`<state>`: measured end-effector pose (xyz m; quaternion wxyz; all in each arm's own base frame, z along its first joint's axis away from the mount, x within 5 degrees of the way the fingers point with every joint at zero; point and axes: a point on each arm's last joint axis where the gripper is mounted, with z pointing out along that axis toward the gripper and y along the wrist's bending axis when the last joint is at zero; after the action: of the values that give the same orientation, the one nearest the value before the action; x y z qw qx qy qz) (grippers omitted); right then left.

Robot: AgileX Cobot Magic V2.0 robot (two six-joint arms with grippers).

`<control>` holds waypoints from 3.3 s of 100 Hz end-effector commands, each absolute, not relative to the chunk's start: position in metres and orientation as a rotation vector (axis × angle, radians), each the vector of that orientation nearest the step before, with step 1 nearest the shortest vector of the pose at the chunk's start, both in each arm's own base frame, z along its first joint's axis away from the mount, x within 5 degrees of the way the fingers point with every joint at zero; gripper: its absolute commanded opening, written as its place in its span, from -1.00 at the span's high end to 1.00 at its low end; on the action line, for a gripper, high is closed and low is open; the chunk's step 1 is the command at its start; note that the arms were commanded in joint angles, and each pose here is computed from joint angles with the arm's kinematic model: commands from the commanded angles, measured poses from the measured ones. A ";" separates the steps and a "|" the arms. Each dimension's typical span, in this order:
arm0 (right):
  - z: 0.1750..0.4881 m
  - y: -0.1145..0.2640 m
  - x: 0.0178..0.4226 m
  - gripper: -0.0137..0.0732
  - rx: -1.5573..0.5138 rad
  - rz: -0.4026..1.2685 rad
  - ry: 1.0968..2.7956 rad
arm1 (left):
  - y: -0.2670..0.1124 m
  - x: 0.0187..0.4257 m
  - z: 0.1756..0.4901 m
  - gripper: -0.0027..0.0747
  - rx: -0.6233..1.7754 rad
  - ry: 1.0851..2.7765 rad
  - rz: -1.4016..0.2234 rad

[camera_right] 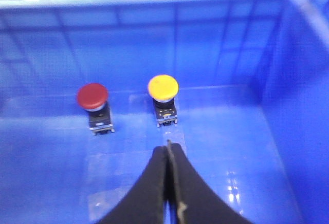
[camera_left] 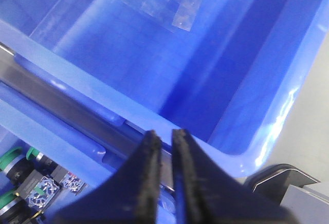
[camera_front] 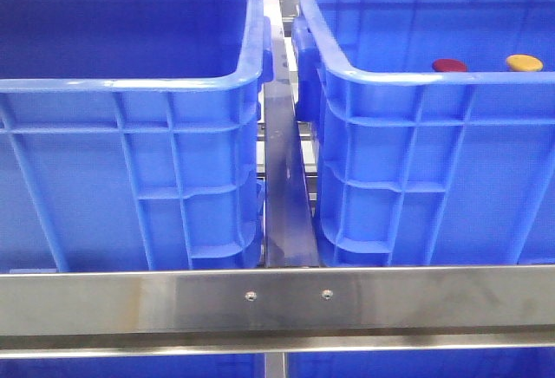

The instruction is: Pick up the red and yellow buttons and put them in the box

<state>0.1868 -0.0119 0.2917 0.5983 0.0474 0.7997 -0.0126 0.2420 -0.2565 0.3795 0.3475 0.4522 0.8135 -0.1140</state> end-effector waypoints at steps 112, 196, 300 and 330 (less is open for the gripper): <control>0.258 0.017 0.052 0.85 -0.111 0.154 1.388 | -0.157 0.146 0.363 0.98 0.945 1.685 -0.418; 0.258 0.018 0.052 0.85 -0.113 0.156 1.388 | -0.098 0.091 0.308 0.98 0.808 1.565 -0.508; 0.258 0.018 0.051 0.85 -0.114 0.157 1.388 | -0.007 0.070 0.272 0.98 0.116 1.477 -0.027; 0.258 0.018 0.051 0.85 -0.114 0.157 1.388 | 0.002 0.056 0.214 0.98 0.003 1.485 0.051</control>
<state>0.0526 0.0172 0.2484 0.7577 -0.0514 0.6469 0.0695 0.0595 0.0007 0.2108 0.6989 0.0182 0.7146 0.0246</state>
